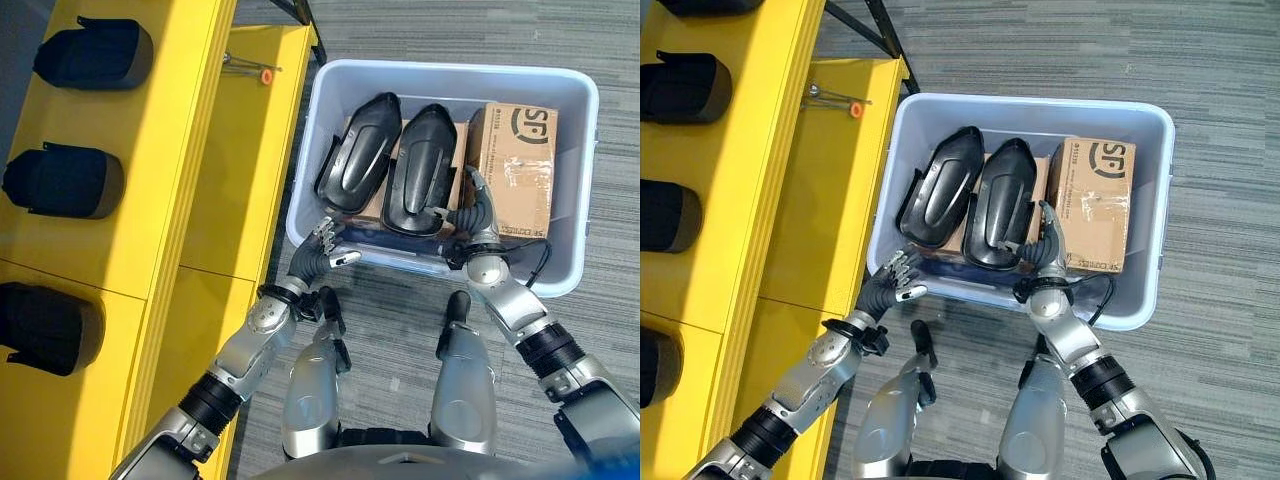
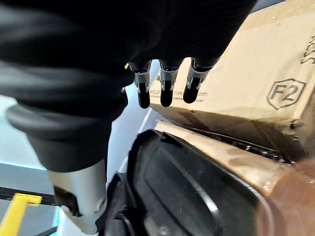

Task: Move parts from the plastic box to the shelf.

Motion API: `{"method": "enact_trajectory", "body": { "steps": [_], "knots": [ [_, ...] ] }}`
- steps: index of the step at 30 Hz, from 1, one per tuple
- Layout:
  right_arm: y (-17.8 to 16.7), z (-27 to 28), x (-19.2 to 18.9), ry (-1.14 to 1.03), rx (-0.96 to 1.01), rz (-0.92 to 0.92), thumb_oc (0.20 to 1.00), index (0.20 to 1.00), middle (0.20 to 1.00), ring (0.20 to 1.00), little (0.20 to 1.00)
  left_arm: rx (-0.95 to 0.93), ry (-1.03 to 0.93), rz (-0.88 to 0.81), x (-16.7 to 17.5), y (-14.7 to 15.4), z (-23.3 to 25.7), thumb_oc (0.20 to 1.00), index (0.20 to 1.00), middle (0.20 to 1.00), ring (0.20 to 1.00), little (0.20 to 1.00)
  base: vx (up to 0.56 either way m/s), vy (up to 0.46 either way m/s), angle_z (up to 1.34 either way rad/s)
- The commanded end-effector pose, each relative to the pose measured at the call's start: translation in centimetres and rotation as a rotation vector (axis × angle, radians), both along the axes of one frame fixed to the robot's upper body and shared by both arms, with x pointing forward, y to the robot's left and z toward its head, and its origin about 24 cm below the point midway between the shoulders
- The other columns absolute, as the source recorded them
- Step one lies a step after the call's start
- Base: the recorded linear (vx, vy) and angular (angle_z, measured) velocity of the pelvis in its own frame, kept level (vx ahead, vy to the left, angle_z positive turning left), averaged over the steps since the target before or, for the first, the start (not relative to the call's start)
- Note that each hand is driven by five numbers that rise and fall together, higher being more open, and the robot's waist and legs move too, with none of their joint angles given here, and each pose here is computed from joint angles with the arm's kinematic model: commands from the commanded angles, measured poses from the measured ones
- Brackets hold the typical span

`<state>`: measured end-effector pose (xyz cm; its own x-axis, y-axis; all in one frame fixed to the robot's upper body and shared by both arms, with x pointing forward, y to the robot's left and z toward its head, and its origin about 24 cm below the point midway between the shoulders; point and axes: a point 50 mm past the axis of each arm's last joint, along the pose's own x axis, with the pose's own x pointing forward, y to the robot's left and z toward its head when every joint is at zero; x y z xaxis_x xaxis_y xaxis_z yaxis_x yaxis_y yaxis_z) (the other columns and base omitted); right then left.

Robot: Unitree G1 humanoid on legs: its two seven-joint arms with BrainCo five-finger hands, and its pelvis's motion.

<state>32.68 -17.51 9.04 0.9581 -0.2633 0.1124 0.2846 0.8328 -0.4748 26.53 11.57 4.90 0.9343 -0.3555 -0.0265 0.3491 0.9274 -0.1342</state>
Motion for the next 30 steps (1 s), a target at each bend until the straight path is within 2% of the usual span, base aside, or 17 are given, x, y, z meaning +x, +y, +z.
{"method": "enact_trajectory", "body": {
  "steps": [1,12,16,30],
  "knots": [
    [1.0,2.4,0.9,-0.111,0.062,-0.022,1.0,1.0,1.0,1.0,1.0,-0.029,-0.089,-0.022,-0.1,-0.5,2.0,1.0,1.0,1.0,1.0,1.0,0.0,0.0,0.0],
    [1.2,1.4,1.7,-0.043,0.139,-0.06,1.0,1.0,1.0,1.0,1.0,-0.02,-0.079,-0.063,-0.1,-1.4,2.0,1.0,1.0,1.0,1.0,1.0,0.01,0.004,0.01],
    [0.5,1.8,2.1,-0.088,0.156,-0.172,1.0,1.0,1.0,1.0,1.0,-0.026,-0.078,-0.063,0.0,-1.8,1.9,1.0,1.0,1.0,1.0,1.0,0.0,0.0,0.01],
    [0.2,0.4,2.3,-0.027,0.234,-0.201,1.0,1.0,1.0,1.0,1.0,-0.046,-0.068,-0.067,-0.1,-2.4,1.7,1.0,1.0,1.0,1.0,1.0,0.02,0.022,0.0]
  ]
}}
